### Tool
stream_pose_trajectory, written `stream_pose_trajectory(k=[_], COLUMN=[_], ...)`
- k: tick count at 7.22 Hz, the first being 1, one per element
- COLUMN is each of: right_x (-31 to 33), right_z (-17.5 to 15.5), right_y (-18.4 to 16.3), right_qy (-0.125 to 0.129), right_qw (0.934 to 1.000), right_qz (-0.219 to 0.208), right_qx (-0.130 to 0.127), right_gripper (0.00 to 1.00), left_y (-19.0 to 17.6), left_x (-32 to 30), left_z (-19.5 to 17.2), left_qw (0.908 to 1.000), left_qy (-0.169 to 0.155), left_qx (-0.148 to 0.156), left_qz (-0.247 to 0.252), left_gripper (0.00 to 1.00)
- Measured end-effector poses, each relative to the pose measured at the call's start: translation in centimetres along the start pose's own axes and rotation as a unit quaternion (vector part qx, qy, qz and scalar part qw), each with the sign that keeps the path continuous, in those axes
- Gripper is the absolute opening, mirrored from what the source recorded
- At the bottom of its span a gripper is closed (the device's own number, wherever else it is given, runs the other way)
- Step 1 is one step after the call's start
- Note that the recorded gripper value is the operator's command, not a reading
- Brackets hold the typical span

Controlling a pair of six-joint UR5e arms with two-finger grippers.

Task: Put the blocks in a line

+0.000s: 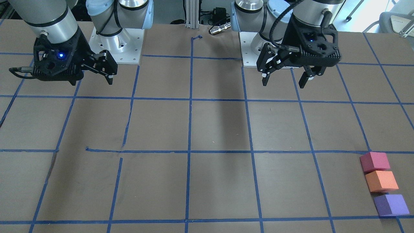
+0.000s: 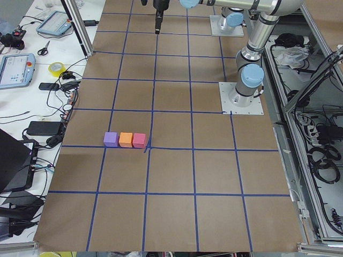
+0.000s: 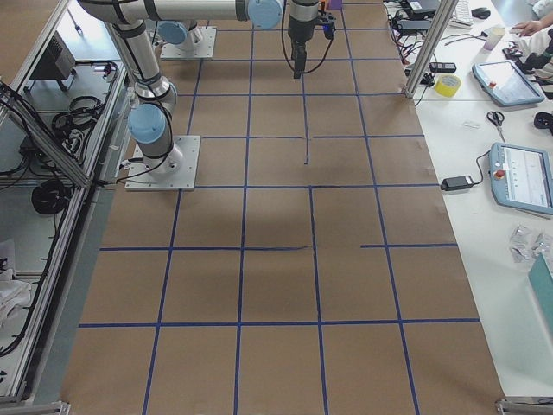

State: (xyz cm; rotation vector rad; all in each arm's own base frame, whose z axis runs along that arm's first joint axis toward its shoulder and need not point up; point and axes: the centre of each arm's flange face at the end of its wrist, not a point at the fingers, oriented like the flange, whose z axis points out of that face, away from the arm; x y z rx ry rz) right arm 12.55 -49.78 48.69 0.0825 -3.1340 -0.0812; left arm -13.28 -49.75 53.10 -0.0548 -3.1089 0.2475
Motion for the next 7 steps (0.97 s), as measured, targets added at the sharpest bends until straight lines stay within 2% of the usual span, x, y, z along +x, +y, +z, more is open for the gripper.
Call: stream_pose_trajectory(k=[3, 7], right_x=[0.0, 0.0], right_z=[0.0, 0.0], right_y=[0.0, 0.0], right_qy=[0.0, 0.0], right_qw=[1.0, 1.0], right_qz=[0.0, 0.0], right_qx=[0.0, 0.0], right_gripper=[1.0, 1.0], left_y=[0.8, 1.3], left_x=[-1.3, -1.5], left_z=[-0.5, -0.8], left_qw=[0.9999, 0.9999], left_qy=[0.011, -0.003], left_qx=[-0.01, -0.011], left_qz=[-0.003, -0.002], left_gripper=[1.0, 1.0])
